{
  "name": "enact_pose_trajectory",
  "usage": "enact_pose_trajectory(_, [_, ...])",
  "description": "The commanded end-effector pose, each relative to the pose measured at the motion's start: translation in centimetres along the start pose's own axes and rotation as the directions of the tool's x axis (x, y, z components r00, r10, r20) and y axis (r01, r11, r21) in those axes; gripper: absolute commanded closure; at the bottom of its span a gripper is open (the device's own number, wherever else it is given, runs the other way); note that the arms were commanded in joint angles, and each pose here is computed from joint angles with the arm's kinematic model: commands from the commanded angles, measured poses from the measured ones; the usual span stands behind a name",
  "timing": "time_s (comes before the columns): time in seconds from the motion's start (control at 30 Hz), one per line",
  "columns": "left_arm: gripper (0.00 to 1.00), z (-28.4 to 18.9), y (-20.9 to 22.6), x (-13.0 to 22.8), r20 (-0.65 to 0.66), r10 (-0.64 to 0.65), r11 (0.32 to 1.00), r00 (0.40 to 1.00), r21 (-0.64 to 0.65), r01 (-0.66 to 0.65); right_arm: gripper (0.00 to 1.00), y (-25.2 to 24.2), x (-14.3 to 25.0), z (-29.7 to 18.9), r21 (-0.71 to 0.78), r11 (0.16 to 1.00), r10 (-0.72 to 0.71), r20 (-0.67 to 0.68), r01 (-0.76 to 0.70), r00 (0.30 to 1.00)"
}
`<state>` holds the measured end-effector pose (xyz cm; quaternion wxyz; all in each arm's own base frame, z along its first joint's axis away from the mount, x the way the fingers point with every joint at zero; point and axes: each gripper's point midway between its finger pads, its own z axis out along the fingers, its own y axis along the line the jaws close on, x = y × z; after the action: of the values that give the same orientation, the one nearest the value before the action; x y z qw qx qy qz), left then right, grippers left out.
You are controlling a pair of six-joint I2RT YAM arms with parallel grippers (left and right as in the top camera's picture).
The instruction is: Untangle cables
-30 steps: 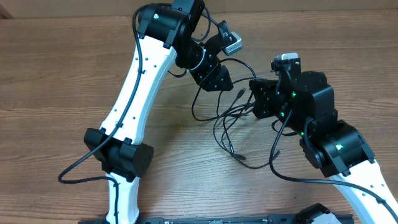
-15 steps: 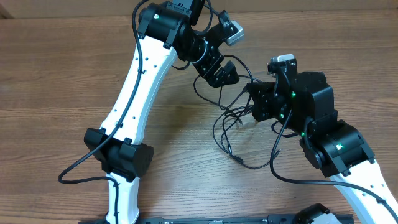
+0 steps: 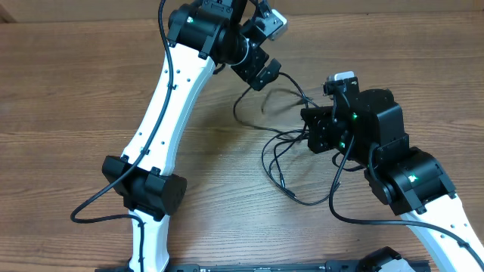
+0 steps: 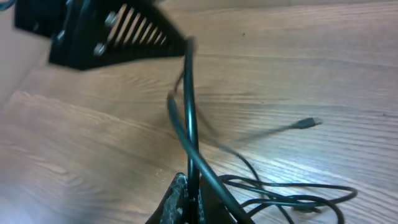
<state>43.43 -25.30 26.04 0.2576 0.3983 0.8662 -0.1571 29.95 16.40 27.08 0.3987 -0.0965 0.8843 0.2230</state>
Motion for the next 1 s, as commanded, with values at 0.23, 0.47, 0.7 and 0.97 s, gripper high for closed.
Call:
enact_pose_trajectory(0.23, [0.0,-1.3,-1.8,-0.9,0.056,-0.017,0.995,0.998,0.097,0.012,0.96,1.3,-0.1,-0.5,-0.069,0.998,-0.014,-0.002,0.014,1.0])
enact_pose_trajectory(0.47, [0.0,-1.7,-3.3,0.6,0.0,-0.043,0.986,0.999,0.162,0.042,0.96,-2.6,-0.9,-0.7,0.154,0.988,-0.014,0.048,0.007,0.999])
enact_pose_trajectory(0.7, [0.0,-4.8,-2.9,-2.0,0.126,-0.003,0.994,0.992,0.109,-0.01,0.96,-6.1,-1.4,-1.3,0.295,0.955,0.012,0.076,-0.034,0.997])
enact_pose_trajectory(0.97, [0.0,-9.7,-7.5,-3.7,0.241,0.044,0.971,0.97,0.219,-0.099,0.96,-9.1,-1.6,-0.6,0.314,0.944,0.086,0.068,-0.103,0.994])
